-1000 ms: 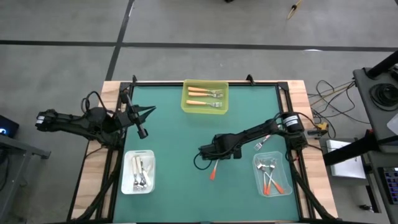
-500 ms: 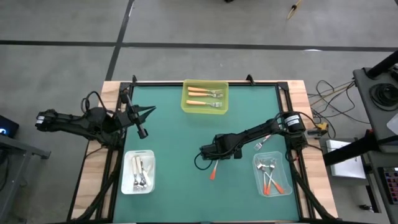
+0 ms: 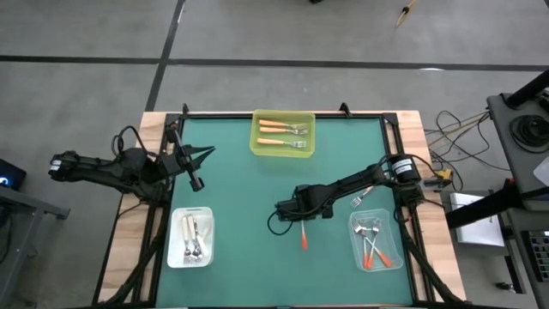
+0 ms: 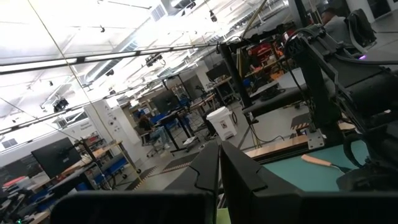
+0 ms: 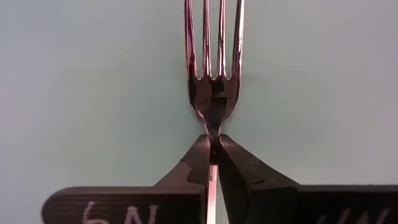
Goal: Sort silverware by color (type)
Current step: Put the orange fork into the transparent bin
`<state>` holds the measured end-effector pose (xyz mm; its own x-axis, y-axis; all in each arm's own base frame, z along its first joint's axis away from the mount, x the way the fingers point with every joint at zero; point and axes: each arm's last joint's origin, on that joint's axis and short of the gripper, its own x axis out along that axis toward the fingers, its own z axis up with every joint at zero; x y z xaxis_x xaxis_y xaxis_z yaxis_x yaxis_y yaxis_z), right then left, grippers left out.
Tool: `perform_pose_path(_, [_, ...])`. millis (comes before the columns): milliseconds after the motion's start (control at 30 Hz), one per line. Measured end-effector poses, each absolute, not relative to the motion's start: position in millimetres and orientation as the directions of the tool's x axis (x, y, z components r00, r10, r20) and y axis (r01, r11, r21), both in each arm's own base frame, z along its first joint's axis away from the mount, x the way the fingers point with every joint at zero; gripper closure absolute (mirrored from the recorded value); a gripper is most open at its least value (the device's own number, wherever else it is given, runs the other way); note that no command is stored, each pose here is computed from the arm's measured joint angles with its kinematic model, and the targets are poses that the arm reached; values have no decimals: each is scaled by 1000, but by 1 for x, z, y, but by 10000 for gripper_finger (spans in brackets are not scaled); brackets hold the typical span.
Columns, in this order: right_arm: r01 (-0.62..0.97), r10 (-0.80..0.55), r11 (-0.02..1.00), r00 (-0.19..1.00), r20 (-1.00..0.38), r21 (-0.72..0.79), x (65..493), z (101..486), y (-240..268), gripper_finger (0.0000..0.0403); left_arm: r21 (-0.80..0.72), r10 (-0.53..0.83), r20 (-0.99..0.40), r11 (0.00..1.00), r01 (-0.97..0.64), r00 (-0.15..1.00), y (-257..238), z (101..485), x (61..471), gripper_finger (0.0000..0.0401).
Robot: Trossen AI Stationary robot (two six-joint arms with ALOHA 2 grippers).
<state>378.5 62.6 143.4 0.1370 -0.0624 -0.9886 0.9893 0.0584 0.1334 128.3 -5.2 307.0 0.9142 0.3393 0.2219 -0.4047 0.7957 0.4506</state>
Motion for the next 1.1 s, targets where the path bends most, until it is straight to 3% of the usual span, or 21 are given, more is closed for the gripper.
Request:
perform_pose_path(500, [957, -87, 273, 129, -988, 101, 394, 203, 58, 394, 451, 339, 222, 796, -404, 914, -5, 307, 128, 401])
perform_pose_path(1100, [922, -42, 385, -39, -998, -52, 374, 282, 63, 394, 450, 338, 223, 796, -404, 914, -5, 307, 128, 401])
